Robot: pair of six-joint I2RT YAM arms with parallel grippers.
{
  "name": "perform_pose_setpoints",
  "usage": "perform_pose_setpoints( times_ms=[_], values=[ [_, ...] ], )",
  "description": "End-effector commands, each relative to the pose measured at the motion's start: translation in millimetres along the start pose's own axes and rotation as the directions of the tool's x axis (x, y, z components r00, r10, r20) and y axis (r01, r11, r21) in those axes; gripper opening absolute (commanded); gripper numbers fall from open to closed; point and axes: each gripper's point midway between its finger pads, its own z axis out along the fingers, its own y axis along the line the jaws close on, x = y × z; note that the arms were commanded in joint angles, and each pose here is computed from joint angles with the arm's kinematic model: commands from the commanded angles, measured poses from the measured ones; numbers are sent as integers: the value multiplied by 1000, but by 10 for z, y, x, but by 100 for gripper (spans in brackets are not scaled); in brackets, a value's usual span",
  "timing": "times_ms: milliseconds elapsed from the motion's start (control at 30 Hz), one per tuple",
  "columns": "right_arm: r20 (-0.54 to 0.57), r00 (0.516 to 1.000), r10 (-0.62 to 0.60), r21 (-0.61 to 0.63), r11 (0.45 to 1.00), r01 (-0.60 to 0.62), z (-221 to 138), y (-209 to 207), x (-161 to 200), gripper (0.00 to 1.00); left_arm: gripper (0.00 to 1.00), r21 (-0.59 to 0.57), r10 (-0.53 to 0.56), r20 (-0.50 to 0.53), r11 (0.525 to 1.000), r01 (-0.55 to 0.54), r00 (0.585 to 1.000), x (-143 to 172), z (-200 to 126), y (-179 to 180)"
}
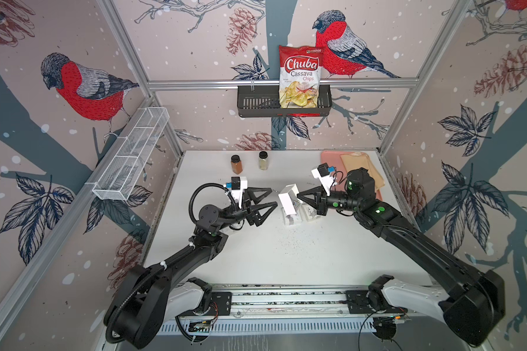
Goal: Take the necklace out of the lift-off lid jewelry box
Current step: Place the jewelry box at the center of the board.
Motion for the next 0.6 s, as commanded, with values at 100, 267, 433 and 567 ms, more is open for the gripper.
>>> perform_pose_setpoints(
  times_ms=[100, 267, 433, 567],
  values=[
    [-119, 992, 44, 215, 976, -18, 168, -352, 344, 0, 87, -354, 83, -28, 931, -88, 996, -57, -253, 442],
    [-283, 952, 117, 312, 950, -24, 510, -450, 872, 0, 87, -557, 78, -20, 827, -76, 997, -119, -499, 753],
    [-406, 896, 180, 377, 926, -16, 760, -465, 1396, 0, 86, -686, 5, 35, 728, 20, 999, -41, -768, 1114],
    [-483, 844, 232, 460, 887, 19, 825, -625, 1733, 0, 86, -701, -24, 47, 712, 50, 999, 55, -840, 1221]
  ],
)
